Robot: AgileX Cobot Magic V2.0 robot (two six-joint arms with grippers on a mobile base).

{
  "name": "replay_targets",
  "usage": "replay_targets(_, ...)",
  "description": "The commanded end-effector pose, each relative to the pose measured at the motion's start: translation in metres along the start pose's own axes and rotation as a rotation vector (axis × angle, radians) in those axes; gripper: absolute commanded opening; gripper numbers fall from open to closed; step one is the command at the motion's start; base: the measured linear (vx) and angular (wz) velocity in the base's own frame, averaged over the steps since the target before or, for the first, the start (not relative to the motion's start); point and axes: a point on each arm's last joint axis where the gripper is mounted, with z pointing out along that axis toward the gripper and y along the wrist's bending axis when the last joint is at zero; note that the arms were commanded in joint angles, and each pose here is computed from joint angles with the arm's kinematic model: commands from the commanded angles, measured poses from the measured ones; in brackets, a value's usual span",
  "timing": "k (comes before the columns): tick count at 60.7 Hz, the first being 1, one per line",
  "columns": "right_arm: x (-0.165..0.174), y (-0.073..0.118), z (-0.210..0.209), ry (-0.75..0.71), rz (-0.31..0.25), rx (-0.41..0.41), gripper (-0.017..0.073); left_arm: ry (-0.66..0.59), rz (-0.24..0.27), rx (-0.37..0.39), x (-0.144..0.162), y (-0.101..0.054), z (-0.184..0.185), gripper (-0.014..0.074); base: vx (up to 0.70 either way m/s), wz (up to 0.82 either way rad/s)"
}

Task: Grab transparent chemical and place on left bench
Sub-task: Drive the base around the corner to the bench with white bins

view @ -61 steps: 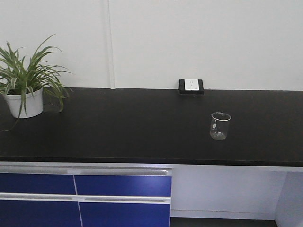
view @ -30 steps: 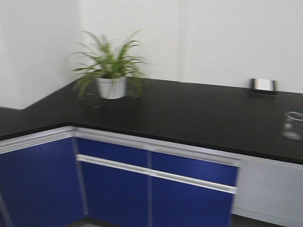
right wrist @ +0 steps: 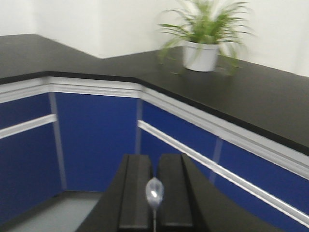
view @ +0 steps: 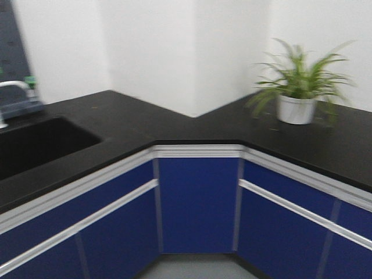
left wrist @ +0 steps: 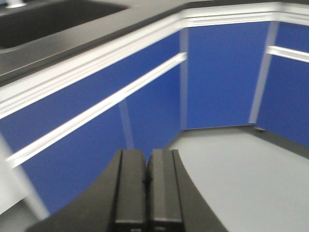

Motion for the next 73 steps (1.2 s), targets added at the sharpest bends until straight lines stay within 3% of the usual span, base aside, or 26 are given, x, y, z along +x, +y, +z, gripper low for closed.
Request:
replay_targets(1, -0.015, 0.0014, -0.0006, -0.082, -0.005, -0.023, 0.0083, -0.081, -0.009, -0.002, -0.0028, 0.0001, -0.0013, -0.0003, -0.05, 0.88)
replay_targets(40, -0.0147, 0.0012, -0.0005, -0.078, -0.005, -0.021, 0.0083, -0.081, -0.009, -0.002, -0.0028, 0.0001, -0.0013, -0.0003, 0.05, 0.8)
replay_targets(73, -0.0147, 0.0012, -0.0005, -0.078, -0.005, -0.021, 0.0083, -0.081, -0.009, -0.002, -0.0028, 0.0001, -0.0013, -0.0003, 0.22, 0.52)
